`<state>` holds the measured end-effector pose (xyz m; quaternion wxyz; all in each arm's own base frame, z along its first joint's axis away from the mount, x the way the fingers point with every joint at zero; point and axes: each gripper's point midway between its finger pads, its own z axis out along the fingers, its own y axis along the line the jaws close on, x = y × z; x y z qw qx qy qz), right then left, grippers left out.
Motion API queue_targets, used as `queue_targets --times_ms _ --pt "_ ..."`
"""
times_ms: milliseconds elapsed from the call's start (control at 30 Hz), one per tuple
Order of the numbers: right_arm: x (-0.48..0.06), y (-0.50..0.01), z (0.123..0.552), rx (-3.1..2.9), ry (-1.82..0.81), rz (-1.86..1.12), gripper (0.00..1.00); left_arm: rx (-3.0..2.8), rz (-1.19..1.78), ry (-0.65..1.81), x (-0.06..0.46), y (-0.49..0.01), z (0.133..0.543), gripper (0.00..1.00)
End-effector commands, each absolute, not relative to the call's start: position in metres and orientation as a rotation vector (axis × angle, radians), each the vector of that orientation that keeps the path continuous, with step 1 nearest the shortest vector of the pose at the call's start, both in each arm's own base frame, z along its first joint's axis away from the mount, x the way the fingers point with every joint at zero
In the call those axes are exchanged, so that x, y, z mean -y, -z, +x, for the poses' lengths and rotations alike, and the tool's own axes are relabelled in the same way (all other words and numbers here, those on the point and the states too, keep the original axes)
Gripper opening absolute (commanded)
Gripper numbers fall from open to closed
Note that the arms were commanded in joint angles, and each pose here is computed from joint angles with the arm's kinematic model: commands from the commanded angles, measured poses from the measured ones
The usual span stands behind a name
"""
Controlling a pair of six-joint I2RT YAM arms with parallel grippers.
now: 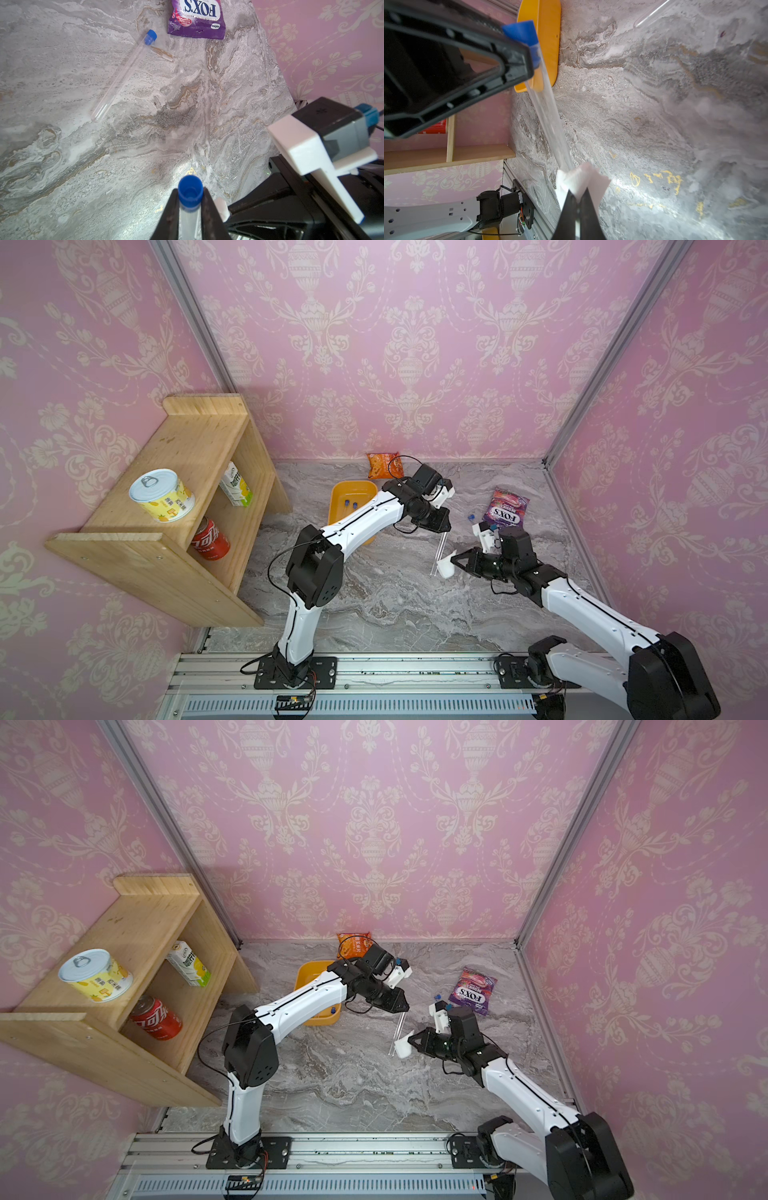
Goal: Wipe the exteriors of test tubes
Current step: Wipe the dirt from the test tube.
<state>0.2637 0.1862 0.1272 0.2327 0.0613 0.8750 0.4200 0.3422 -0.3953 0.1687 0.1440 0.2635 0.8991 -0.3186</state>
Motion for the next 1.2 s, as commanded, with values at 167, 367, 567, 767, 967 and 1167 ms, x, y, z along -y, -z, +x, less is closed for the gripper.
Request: queue_targets --times_ms 167,367,567,767,967,1167 --pt "-0.181 -0.163 0.305 -2.314 -1.125 0.147 0.0 -2.546 0.762 0.986 0.404 -0.191 0.337 0.19" --pt "-0.174 -0.178 0.327 -2.281 -1.137 0.171 0.0 -2.539 0.764 0.992 0.405 -0.193 0.336 0.19" --pt "-0.178 -0.167 0.321 -2.317 -1.175 0.188 0.0 -2.536 0.767 0.995 0.405 -0.194 0.336 0.2" --pt "-0.181 -0.149 0.3 -2.366 -1.18 0.192 0.0 -2.531 0.769 0.998 0.407 -0.195 0.337 0.2" --pt "-0.19 -0.13 0.282 -2.414 -1.171 0.19 0.0 -2.528 0.766 1.0 0.407 -0.197 0.337 0.2" --pt "-0.197 -0.112 0.267 -2.453 -1.167 0.201 0.0 -2.524 0.766 1.01 0.408 -0.2 0.337 0.2"
